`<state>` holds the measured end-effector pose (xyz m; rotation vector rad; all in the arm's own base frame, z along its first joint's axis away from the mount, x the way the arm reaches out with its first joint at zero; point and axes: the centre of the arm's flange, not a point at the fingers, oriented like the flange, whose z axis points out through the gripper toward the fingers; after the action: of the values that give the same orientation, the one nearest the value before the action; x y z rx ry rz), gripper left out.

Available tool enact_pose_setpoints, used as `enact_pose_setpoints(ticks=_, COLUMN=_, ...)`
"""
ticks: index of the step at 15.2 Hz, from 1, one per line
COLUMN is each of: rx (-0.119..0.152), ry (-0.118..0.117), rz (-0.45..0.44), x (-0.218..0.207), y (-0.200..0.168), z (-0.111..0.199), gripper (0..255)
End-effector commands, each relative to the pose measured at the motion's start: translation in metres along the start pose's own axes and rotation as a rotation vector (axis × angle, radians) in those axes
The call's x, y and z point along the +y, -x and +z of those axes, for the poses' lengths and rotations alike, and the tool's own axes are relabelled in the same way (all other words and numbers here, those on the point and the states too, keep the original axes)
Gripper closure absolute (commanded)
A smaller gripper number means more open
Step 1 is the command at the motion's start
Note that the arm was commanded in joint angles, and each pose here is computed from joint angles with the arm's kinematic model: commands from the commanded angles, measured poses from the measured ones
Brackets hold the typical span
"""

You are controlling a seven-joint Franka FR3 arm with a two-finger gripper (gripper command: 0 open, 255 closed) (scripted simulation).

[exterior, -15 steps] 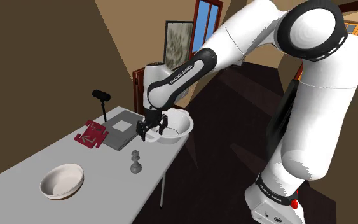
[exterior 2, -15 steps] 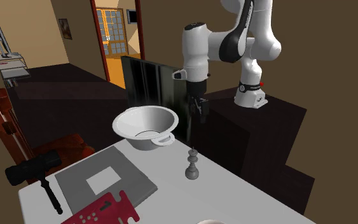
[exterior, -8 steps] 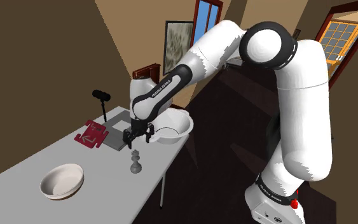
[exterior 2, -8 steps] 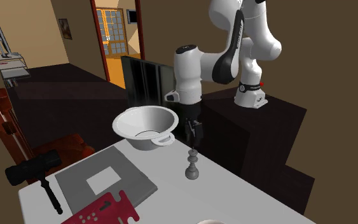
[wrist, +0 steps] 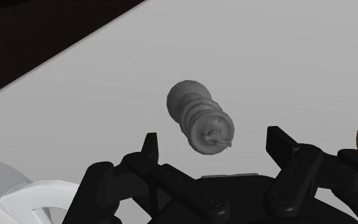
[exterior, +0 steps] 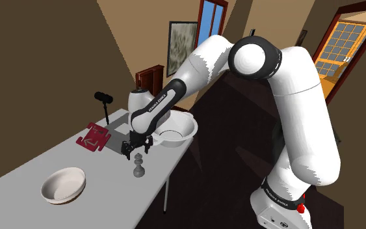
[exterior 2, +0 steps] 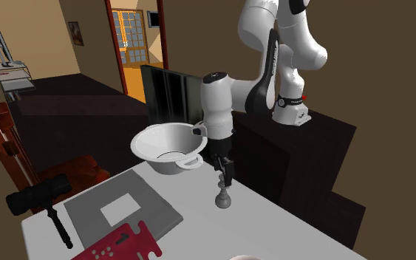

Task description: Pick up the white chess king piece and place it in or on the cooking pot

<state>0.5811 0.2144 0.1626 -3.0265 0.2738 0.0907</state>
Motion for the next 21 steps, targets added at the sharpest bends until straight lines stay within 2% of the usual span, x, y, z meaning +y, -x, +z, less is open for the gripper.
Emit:
enact_pose_setpoints(ticks=1, rx=0.000, ry=0.000, rz=0.000, x=0.000, y=-0.001, z=0.009, gripper=0)
enact_pose_setpoints(ticks=9, rx=0.000, ry=0.000, rz=0.000, x=0.000, y=-0.001, z=0.009, gripper=0)
enact_pose_setpoints(ticks=10, rx=0.000, ry=0.000, rz=0.000, x=0.000, y=-0.001, z=0.009, gripper=255)
enact_pose_setpoints(ticks=19, rx=0.000, ry=0.000, rz=0.000, x=0.000, y=-0.001, z=0.009, gripper=255)
enact_pose_setpoints(ticks=21, rx=0.000, ry=0.000, rz=0.000, x=-0.001, y=0.000, z=-0.001, gripper=255)
